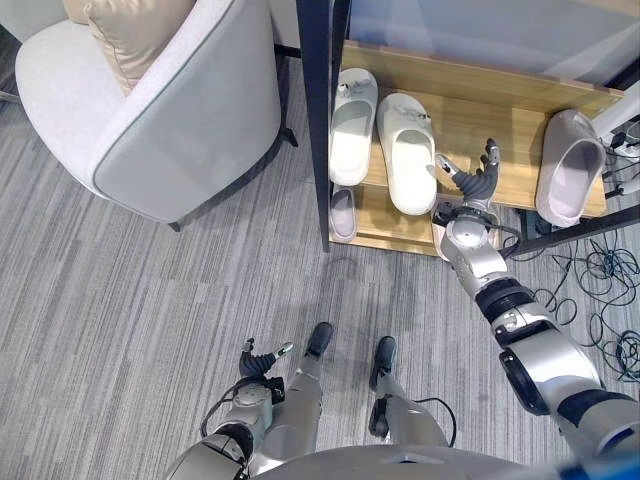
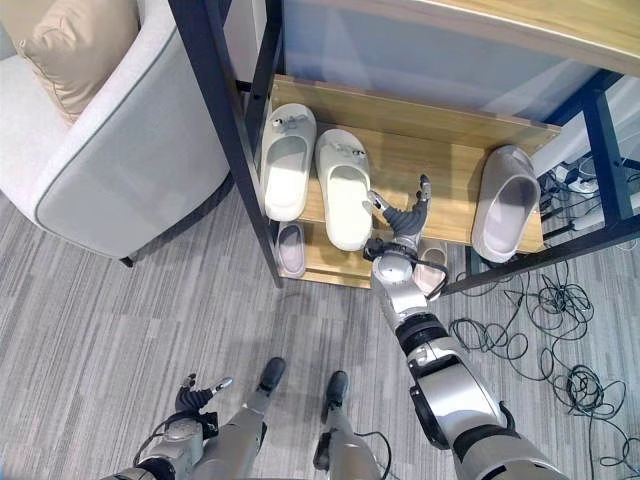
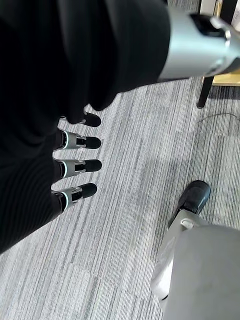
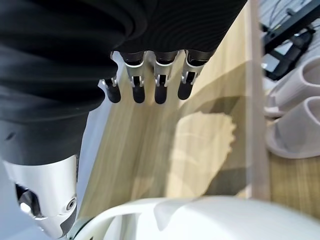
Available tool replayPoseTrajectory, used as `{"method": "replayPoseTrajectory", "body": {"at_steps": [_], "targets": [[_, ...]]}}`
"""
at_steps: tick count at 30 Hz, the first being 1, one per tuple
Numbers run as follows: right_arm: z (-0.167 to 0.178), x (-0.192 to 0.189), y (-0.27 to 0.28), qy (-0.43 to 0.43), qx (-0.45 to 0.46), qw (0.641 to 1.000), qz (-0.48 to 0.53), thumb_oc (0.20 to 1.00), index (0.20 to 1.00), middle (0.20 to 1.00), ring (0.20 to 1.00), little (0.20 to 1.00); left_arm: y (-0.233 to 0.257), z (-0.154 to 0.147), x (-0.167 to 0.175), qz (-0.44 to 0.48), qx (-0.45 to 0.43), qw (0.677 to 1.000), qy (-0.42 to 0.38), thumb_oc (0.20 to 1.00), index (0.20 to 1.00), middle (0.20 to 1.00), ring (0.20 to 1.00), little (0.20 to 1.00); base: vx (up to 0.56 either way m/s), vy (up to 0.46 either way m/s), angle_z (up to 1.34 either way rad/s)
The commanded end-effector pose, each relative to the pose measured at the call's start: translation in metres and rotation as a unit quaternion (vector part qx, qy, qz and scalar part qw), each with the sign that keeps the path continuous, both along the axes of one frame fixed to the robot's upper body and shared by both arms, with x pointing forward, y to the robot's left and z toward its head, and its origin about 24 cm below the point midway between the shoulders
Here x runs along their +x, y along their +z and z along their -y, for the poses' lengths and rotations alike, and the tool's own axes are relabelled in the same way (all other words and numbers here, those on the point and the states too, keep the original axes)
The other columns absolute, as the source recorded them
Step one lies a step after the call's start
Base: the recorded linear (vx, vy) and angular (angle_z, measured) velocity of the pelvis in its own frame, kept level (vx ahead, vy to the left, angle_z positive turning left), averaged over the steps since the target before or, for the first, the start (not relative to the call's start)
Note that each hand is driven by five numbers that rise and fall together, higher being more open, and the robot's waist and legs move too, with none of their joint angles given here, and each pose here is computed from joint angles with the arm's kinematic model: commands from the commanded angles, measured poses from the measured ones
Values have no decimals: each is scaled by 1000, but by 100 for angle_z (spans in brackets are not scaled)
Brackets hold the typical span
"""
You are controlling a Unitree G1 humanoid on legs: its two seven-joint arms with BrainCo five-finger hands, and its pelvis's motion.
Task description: Arrange the slippers neatly on the shoe rack.
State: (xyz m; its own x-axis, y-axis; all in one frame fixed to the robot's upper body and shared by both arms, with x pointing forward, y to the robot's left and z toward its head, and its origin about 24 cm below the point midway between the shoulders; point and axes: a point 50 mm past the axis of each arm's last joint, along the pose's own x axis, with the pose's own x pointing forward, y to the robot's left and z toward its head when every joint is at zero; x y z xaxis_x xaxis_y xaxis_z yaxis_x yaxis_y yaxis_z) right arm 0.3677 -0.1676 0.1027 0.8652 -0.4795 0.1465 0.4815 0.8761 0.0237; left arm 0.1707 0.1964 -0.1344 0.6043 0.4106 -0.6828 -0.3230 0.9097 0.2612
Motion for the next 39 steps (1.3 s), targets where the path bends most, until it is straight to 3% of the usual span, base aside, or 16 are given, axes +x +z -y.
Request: {"method": "replayPoseTrajectory", "body": {"at_steps": [1, 9, 27, 39], "targets": [[18, 7, 38, -9, 25, 995, 95, 1000, 1000, 1000, 1000, 1000, -2, -3, -2, -13, 25, 1000, -12, 1000, 1000, 1000, 1000, 1000, 0, 0, 0], [31, 4, 16, 52, 61, 994, 68, 1000, 1000, 1000, 1000, 1000, -5, -11, -13, -23, 36, 998, -35, 1000, 1000, 1000, 1000, 1000, 0, 0, 0], [-25, -51, -36, 230, 42, 972, 29, 1000, 1000, 1000, 1000, 1000, -9, -18, -22, -42, 19, 999, -20, 1000, 1000, 1000, 1000, 1000, 0, 0, 0], [-39, -42, -40, 260, 59, 964, 11, 1000, 1000, 1000, 1000, 1000, -11, -18, -28, -54, 22, 998, -33, 1000, 1000, 1000, 1000, 1000, -1, 2, 0]]}}
